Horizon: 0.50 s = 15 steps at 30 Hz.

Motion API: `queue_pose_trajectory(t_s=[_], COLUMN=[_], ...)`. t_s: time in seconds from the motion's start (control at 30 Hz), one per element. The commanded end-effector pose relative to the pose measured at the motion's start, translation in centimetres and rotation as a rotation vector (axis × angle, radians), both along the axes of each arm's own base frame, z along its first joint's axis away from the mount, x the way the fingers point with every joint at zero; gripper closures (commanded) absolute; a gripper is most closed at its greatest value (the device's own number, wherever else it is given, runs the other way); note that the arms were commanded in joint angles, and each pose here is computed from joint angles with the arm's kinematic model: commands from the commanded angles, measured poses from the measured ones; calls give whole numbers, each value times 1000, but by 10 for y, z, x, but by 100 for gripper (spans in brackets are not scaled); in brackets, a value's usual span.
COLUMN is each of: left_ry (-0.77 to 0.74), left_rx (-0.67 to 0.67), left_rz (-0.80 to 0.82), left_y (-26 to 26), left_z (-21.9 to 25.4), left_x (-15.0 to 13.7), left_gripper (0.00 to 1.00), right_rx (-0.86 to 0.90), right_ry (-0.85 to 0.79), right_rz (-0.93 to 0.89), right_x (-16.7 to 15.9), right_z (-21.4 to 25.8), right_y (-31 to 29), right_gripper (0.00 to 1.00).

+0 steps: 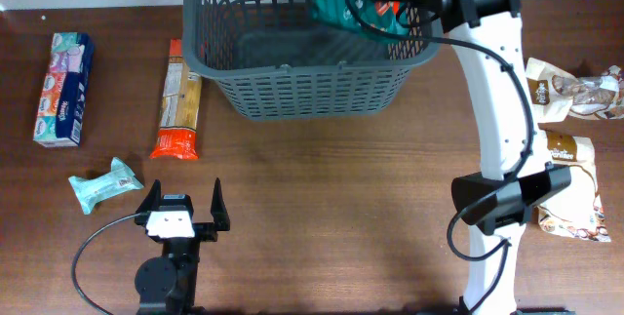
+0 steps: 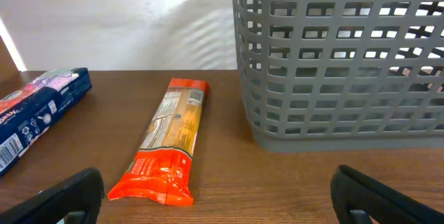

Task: Pack container
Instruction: 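Lift the Nescafe bag with the right gripper toward the basket, then lower the bag into the basket and open the right gripper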

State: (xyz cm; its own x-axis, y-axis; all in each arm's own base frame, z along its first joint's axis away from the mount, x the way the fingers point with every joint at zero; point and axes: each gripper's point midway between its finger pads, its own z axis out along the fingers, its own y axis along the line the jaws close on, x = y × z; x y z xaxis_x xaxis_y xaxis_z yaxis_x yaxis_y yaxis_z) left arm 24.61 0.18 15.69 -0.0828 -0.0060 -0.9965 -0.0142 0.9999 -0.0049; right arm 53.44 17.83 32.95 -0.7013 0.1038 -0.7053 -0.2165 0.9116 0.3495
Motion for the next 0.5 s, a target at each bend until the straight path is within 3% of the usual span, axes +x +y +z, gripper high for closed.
queue_pose_trajectory(t_s=[0.0, 0.47], left_ry=[-3, -3], left_rx=[15, 15], left_rz=[-11, -11], left_y=[-2, -2], left_z=[-1, -1], left_x=[0, 0], left_gripper=[1, 1], right_rx=[41, 0], right_ry=[-51, 115], right_rz=[48, 45], right_x=[-7, -5], right_z=[22, -48], right_y=[10, 10], right_gripper=[96, 96])
